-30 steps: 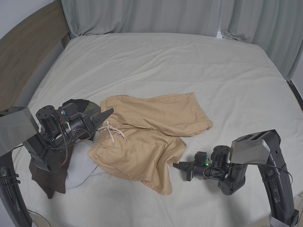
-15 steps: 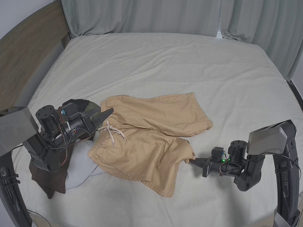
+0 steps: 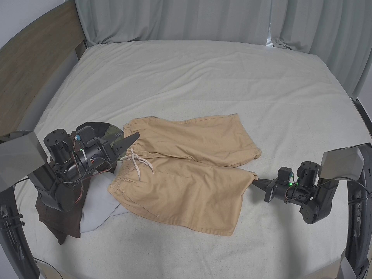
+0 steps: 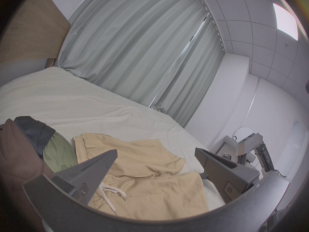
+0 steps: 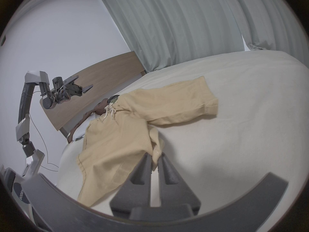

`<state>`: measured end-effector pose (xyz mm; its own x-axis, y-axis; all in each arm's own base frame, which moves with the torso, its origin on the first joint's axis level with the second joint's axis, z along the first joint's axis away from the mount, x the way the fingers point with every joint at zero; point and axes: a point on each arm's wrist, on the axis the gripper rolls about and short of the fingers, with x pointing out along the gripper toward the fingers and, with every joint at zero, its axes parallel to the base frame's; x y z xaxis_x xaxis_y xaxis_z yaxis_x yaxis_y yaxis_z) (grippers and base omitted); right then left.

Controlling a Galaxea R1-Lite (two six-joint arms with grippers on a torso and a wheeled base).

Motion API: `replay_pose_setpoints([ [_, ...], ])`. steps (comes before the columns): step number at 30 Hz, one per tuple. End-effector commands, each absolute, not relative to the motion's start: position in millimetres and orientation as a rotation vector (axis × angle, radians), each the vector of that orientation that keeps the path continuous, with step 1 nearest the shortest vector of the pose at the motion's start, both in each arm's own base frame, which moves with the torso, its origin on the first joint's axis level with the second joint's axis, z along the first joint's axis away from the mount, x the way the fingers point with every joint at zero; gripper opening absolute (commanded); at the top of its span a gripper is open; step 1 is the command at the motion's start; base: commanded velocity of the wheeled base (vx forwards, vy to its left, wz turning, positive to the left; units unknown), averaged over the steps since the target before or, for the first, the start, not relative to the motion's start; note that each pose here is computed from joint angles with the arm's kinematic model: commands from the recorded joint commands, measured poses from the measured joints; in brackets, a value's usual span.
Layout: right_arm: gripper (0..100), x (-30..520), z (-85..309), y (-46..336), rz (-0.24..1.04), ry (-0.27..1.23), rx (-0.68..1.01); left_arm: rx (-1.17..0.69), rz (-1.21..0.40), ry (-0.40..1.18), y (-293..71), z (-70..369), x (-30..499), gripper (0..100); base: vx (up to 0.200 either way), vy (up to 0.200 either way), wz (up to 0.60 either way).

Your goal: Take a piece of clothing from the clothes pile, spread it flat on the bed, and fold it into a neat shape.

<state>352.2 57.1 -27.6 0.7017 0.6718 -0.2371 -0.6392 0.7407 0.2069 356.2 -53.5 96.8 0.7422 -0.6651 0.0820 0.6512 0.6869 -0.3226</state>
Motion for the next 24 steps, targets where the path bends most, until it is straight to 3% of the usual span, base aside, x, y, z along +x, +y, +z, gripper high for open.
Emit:
replay_pose_setpoints([
  [1,0,363,-24,48,0.706,0.279,0.111,-0.345,-0.736,0.043,-53,97,356,100,0.000,0.000,0.00],
  [24,0,375,9,37,0.671,0.321,0.108,-0.345,-0.736,0.042,-53,97,356,100,0.000,0.000,0.00],
])
